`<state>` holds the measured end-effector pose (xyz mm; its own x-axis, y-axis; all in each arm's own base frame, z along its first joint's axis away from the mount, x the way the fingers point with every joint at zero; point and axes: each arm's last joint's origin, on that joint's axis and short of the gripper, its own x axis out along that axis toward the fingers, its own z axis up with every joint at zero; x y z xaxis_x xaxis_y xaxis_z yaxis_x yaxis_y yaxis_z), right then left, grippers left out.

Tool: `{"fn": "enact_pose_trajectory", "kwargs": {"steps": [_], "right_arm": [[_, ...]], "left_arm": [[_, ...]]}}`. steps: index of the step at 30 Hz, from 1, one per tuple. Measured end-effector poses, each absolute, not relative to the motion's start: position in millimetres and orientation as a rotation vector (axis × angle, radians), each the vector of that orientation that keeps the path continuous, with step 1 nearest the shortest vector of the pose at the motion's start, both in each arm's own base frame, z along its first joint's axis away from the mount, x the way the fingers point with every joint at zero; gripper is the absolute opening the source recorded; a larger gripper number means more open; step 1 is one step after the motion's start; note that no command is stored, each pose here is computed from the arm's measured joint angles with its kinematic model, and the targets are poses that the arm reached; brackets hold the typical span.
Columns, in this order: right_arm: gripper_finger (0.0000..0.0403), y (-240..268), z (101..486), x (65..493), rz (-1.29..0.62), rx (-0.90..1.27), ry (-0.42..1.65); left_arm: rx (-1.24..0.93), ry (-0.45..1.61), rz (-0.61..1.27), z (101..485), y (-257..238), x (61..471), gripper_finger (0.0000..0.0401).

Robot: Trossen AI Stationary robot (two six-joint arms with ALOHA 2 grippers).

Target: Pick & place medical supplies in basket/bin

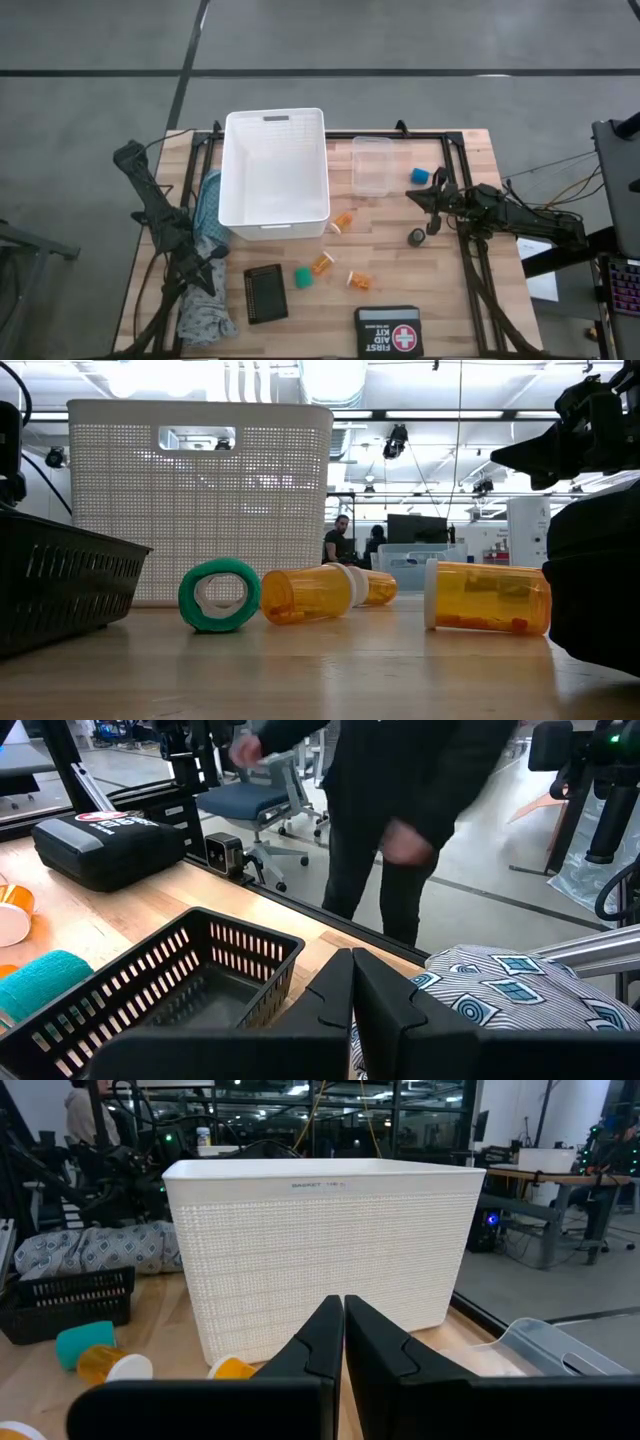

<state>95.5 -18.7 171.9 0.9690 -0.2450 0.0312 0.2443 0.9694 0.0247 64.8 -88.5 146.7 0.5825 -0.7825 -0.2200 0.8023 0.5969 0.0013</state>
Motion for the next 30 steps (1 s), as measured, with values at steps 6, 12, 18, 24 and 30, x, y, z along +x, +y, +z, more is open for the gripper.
{"fn": "enact_pose_trajectory", "kwargs": {"steps": [6, 12, 18, 24, 30], "right_arm": [[0.0011, -18.7, 171.8, 95.5, -0.247, 0.021, -0.034], [0.0011, -18.8, 171.9, 95.5, -0.249, 0.021, -0.034], [0.0011, -18.8, 171.9, 95.5, -0.249, 0.021, -0.034], [0.0011, -18.8, 174.0, 95.4, -0.249, 0.02, -0.057], [0.0011, -18.6, 181.4, 94.7, -0.248, 0.018, -0.133]], "left_arm": [[0.104, 0.205, -0.927, 146.7, -88.5, 64.8, 0.001], [0.104, 0.205, -0.927, 146.7, -88.5, 64.8, 0.001], [0.104, 0.205, -0.927, 146.7, -88.5, 64.8, 0.001], [0.104, 0.205, -0.927, 146.7, -88.5, 64.8, 0.001], [0.104, 0.205, -0.927, 146.8, -88.5, 64.8, 0.001]]}}
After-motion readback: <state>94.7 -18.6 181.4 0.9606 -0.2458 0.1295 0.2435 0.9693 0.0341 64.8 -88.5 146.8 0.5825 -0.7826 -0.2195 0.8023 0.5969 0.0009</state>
